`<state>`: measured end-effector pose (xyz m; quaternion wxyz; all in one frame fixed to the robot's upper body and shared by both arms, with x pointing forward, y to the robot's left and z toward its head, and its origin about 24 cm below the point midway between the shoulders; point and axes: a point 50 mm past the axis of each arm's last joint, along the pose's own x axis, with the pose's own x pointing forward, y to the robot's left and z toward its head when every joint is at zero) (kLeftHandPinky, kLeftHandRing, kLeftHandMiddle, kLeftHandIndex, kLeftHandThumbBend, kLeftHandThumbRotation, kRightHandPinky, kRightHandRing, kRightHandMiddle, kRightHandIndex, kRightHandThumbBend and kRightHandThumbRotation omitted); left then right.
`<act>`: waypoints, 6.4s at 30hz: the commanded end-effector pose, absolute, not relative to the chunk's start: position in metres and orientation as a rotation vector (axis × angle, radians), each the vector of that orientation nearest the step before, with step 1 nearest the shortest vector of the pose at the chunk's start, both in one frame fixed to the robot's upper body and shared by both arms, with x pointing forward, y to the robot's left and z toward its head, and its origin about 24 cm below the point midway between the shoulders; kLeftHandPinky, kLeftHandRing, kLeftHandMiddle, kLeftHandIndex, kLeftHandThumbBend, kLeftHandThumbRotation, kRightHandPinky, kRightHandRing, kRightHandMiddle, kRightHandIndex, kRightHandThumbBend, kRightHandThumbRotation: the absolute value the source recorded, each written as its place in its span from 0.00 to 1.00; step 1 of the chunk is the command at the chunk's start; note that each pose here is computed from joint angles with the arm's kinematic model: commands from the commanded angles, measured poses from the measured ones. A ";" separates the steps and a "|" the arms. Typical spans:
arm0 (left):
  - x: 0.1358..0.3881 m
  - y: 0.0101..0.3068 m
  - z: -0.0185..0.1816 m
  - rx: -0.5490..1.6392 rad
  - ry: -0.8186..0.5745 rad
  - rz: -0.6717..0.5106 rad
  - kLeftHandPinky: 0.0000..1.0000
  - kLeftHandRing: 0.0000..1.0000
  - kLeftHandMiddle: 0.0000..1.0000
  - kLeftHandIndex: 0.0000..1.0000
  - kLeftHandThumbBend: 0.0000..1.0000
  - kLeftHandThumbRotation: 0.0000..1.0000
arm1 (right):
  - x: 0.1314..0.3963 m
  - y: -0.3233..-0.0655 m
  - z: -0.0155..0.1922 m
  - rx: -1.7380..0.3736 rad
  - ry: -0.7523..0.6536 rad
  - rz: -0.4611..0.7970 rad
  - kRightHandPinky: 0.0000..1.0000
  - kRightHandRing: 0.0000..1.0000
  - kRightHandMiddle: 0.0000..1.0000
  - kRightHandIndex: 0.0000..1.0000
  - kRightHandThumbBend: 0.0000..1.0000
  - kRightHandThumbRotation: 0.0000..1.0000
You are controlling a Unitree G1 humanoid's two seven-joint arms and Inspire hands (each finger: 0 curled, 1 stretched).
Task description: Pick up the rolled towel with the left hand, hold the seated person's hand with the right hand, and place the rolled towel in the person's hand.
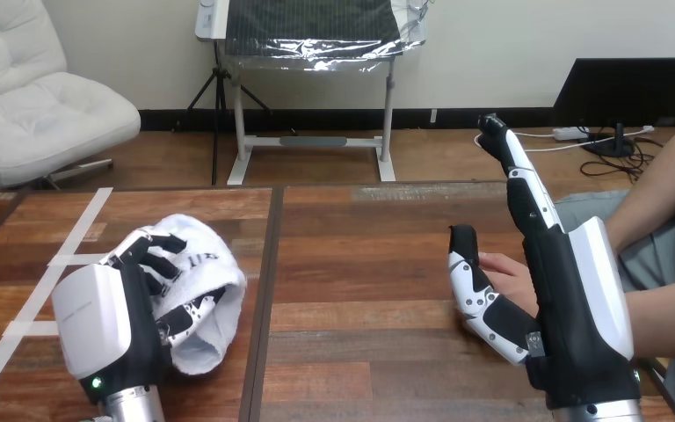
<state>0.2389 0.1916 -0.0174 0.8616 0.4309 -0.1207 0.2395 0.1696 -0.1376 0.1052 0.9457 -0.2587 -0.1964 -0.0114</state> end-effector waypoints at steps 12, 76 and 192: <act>0.259 0.192 0.007 0.841 -0.431 0.531 0.27 0.34 0.44 0.51 0.79 0.00 | 0.176 -0.136 0.121 -0.511 -0.490 -0.038 1.00 0.98 0.95 0.97 0.00 0.00; 0.251 0.193 0.038 0.842 0.249 -0.173 0.69 0.78 0.85 0.92 0.74 0.29 | 0.176 -0.138 0.121 -0.550 -0.455 -0.012 1.00 0.98 0.96 0.98 0.00 0.00; 0.227 0.211 0.069 1.389 -0.460 0.085 0.92 0.96 0.96 0.95 0.82 0.21 | 0.180 -0.136 0.121 -0.566 -0.446 0.014 1.00 0.97 0.98 0.98 0.00 0.00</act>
